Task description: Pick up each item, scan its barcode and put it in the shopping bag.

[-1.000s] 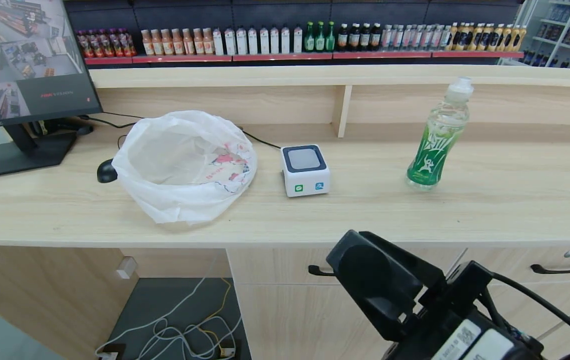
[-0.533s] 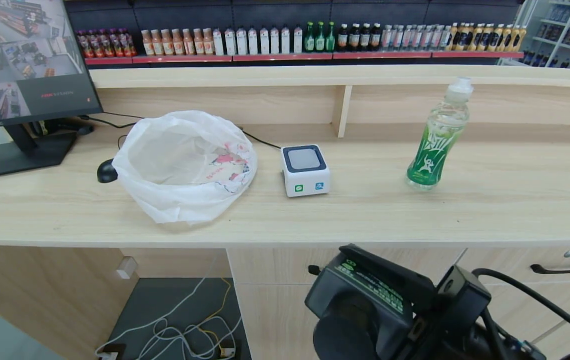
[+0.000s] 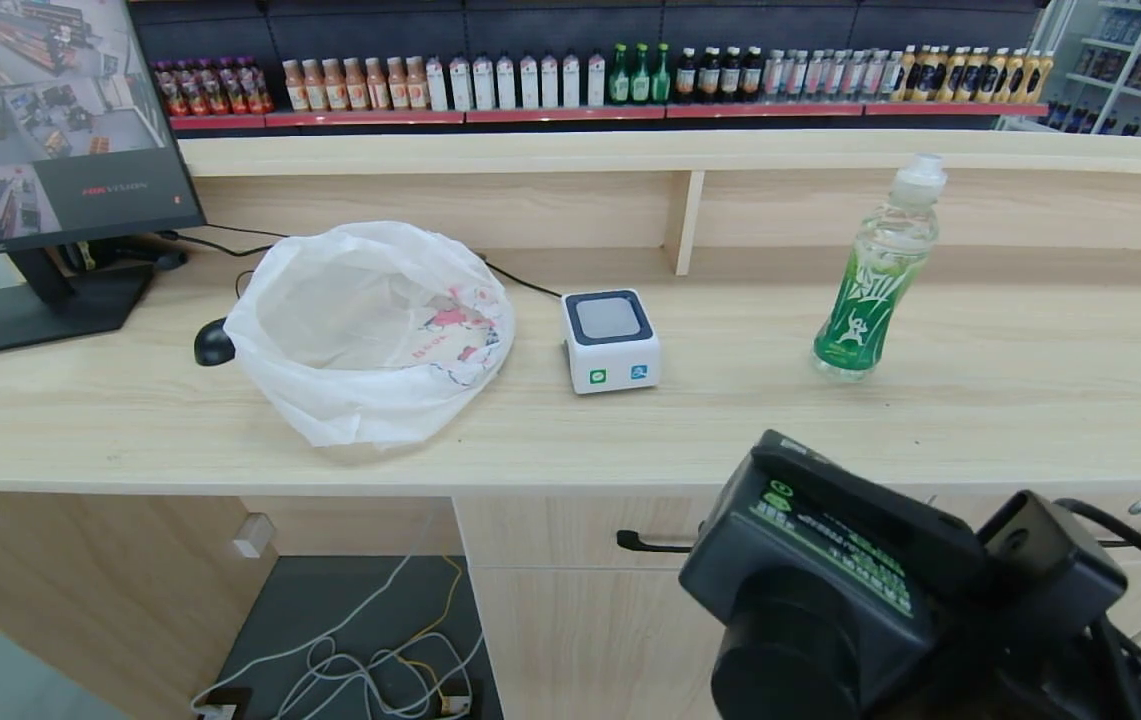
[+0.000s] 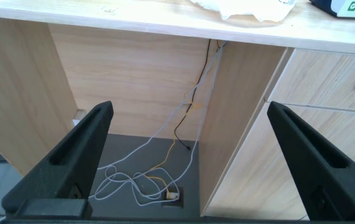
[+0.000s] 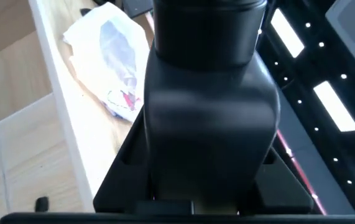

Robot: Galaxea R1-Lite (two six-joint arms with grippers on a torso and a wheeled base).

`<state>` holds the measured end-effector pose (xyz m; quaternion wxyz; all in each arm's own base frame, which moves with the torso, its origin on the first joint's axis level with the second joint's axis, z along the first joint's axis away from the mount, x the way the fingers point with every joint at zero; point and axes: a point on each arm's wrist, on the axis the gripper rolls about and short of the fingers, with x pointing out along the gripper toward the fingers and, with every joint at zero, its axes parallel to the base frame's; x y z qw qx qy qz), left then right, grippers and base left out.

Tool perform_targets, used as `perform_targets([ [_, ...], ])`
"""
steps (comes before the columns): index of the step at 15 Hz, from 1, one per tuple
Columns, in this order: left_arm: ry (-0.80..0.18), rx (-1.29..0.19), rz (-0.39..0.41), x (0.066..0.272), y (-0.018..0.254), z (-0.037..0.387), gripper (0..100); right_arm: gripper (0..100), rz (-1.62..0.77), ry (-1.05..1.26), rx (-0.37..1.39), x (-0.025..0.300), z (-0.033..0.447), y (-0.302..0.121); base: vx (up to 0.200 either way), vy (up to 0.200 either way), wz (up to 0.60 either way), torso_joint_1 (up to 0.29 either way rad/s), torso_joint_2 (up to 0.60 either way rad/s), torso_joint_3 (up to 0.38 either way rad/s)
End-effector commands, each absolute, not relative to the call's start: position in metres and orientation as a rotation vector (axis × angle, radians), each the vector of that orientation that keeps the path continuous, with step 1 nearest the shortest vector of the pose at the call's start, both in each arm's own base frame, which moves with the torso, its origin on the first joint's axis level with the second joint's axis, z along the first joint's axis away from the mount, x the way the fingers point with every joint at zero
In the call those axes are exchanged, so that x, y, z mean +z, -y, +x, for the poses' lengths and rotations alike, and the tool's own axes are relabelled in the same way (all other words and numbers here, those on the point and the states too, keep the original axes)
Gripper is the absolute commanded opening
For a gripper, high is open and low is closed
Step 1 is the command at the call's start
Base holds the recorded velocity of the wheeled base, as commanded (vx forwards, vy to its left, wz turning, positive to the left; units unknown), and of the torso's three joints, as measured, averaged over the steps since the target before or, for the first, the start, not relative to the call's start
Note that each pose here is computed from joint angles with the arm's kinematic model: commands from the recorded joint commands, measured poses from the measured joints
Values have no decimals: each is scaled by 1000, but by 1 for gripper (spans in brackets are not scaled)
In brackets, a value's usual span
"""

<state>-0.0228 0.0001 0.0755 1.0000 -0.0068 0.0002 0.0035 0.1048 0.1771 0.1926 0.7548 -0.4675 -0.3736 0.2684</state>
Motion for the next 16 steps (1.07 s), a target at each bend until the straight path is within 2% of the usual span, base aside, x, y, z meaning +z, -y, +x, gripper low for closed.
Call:
perform_targets([
  [1,0,8,-14,75,0,-23,100,0,-999,861,512,214,114,-172,0,0,0,0,0,0],
  [7,0,8,-14,75,0,-23,100,0,-1132,897,547,227,112,-190,0,0,0,0,0,0],
  [11,0,8,-14,75,0,-23,100,0,-1183,845,553,216,97,-198,0,0,0,0,0,0],
  [16,0,8,-14,75,0,-23,100,0,-1176,867,539,223,77,-220,0,0,0,0,0,0],
])
